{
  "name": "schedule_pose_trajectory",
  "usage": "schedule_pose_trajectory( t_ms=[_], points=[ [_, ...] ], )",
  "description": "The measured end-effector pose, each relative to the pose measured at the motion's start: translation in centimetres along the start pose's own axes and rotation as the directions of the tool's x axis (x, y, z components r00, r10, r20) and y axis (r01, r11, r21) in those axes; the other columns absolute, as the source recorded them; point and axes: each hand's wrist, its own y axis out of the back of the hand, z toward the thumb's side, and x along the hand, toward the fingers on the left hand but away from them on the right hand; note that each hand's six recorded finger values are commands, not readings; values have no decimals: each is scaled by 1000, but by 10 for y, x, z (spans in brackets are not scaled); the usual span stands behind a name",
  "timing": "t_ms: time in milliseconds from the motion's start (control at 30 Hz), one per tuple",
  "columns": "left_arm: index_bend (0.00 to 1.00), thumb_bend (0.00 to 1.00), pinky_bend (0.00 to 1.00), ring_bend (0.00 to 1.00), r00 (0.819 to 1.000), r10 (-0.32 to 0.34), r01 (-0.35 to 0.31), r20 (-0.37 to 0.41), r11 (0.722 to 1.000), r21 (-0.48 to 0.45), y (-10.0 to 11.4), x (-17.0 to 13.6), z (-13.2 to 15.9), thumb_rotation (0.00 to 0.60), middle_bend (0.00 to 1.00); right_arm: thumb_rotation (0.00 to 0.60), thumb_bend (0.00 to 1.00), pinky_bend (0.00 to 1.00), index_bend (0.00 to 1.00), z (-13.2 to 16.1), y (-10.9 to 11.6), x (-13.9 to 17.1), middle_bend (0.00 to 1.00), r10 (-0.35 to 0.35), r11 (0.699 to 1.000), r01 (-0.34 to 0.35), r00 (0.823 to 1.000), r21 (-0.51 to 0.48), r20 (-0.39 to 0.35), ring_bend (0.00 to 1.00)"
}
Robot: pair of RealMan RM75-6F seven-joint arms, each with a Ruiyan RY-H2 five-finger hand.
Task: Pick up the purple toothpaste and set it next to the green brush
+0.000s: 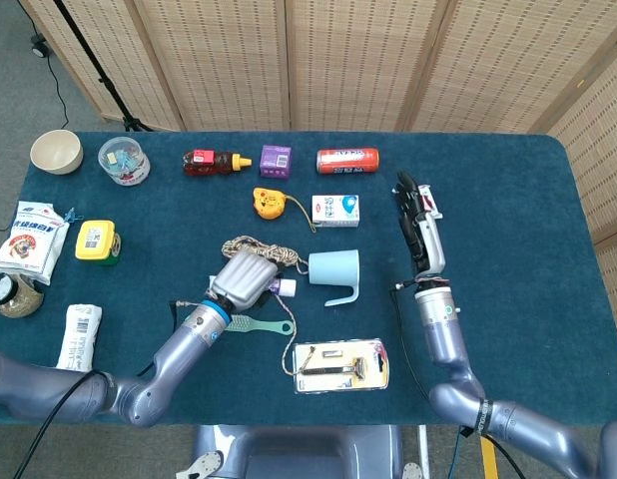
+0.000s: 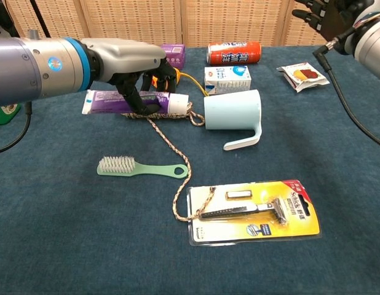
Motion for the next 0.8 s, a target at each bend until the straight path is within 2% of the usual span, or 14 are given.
schedule_pose_trajectory(
  t_ms=[200,300,467,567,667,800],
  points=[
    [463,1000,585,375,998,-54,54,-26,998,10,-21,-2,-12,600,356,142,0,0,0,-1,6,-1,0,-13,1000,13,1000,5,5,0],
    [389,1000,551,313,997,-73,74,-34,997,20,-29,-1,-16,600,292,148,0,0,0,-1,8,-2,0,-19,1000,19,1000,6,5,0],
    [180,996,348,96,995,-93,94,-45,995,28,-33,-4,-22,600,89,162,0,0,0,0,15,-3,0,-32,999,32,999,17,2,0],
    [93,992,284,19,994,-92,94,-53,995,18,-31,-6,-27,600,21,222,0,0,0,1,18,-4,0,-36,999,36,999,27,1,0],
    [55,990,266,6,994,-88,88,-60,996,4,-28,-8,-31,600,6,244,0,0,0,1,21,-4,0,-39,998,39,999,39,-3,0],
    [53,989,266,6,996,-59,58,-70,998,-14,-21,-12,-37,600,5,261,0,0,0,4,28,-3,0,-44,997,44,999,66,-12,0]
  ],
)
